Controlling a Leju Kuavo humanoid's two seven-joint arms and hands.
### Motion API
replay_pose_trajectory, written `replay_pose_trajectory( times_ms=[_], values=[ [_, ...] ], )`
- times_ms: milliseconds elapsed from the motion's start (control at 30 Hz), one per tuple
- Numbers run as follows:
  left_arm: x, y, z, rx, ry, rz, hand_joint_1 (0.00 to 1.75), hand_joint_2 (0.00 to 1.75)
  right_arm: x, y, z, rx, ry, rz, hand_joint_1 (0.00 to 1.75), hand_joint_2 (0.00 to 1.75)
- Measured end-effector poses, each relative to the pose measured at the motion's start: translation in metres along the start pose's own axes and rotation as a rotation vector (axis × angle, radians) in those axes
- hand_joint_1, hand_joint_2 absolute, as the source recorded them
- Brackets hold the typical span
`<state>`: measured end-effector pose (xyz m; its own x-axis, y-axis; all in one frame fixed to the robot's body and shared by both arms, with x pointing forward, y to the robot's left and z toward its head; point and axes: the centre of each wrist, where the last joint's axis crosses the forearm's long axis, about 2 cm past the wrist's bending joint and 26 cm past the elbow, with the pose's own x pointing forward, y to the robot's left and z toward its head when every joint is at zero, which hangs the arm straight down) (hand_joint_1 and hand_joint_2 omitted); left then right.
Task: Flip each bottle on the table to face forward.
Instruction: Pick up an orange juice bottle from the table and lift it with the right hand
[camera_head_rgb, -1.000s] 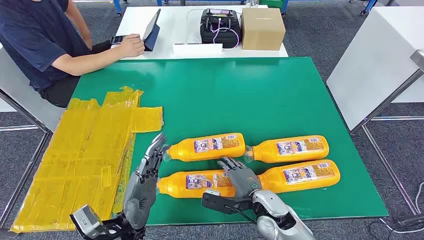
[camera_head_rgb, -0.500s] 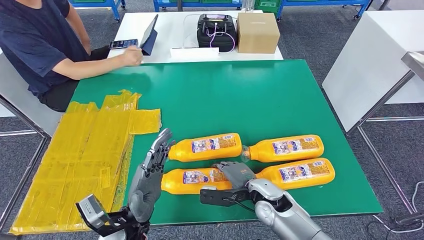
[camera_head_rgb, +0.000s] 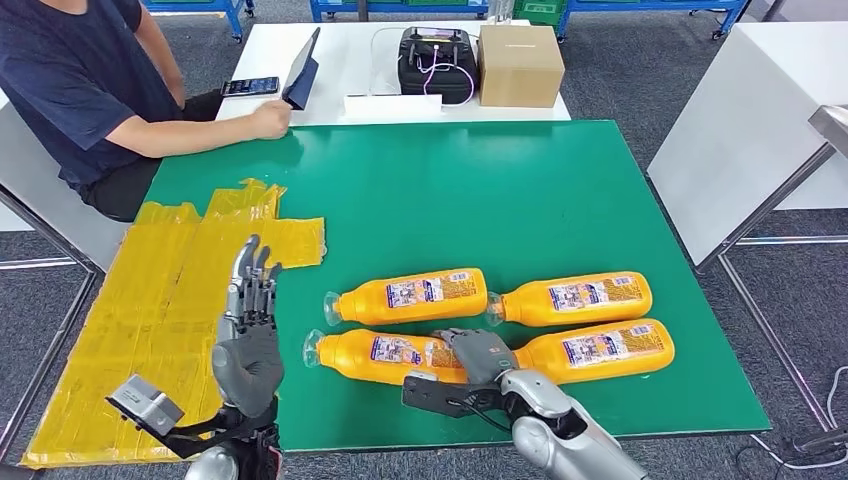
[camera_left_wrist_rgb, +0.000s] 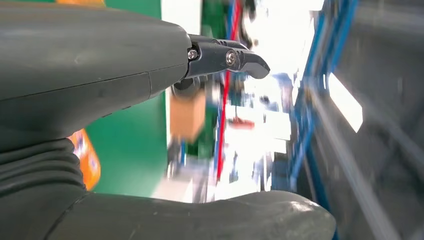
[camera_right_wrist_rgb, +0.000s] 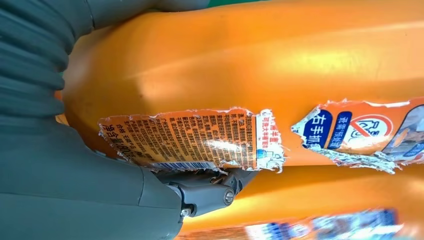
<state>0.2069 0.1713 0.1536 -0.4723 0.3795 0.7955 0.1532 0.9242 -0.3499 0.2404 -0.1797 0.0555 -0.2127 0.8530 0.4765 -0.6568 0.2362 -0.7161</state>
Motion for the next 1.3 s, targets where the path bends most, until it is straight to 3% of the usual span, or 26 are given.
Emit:
replay_pose_trajectory(
  times_ms=[33, 167, 233, 333, 567, 700, 900, 1300],
  values=[
    [0.001, 0.006, 0.003, 0.078, -0.004, -0.031, 0.00, 1.75, 0.001, 0.007, 0.006, -0.053, 0.000, -0.042, 1.75, 1.75],
    [0.013, 0.034, 0.025, 0.362, 0.007, -0.136, 0.00, 1.75, 0.023, 0.033, 0.038, -0.302, -0.050, -0.293, 1.75, 1.75],
    [0.018, 0.043, 0.034, 0.423, 0.047, -0.155, 0.00, 1.75, 0.038, 0.039, 0.056, -0.392, -0.097, -0.409, 1.75, 1.75],
    [0.020, 0.049, 0.043, 0.443, 0.134, -0.124, 0.00, 1.75, 0.060, 0.029, 0.079, -0.532, -0.205, -0.533, 1.75, 1.75],
    [0.016, 0.049, 0.051, 0.351, 0.281, 0.069, 0.00, 1.75, 0.076, 0.014, 0.107, -0.649, -0.325, -0.644, 1.75, 1.75],
    [0.010, 0.046, 0.058, 0.156, 0.358, 0.355, 0.00, 1.75, 0.076, 0.007, 0.110, -0.648, -0.388, -0.667, 1.75, 1.75],
    [-0.002, 0.036, 0.076, -0.092, 0.368, 0.680, 0.00, 1.75, 0.072, -0.001, 0.105, -0.557, -0.461, -0.632, 1.75, 1.75],
    [-0.010, 0.023, 0.084, -0.236, 0.425, 0.787, 0.00, 1.75, 0.069, 0.006, 0.082, -0.345, -0.449, -0.500, 1.75, 1.75]
  ],
)
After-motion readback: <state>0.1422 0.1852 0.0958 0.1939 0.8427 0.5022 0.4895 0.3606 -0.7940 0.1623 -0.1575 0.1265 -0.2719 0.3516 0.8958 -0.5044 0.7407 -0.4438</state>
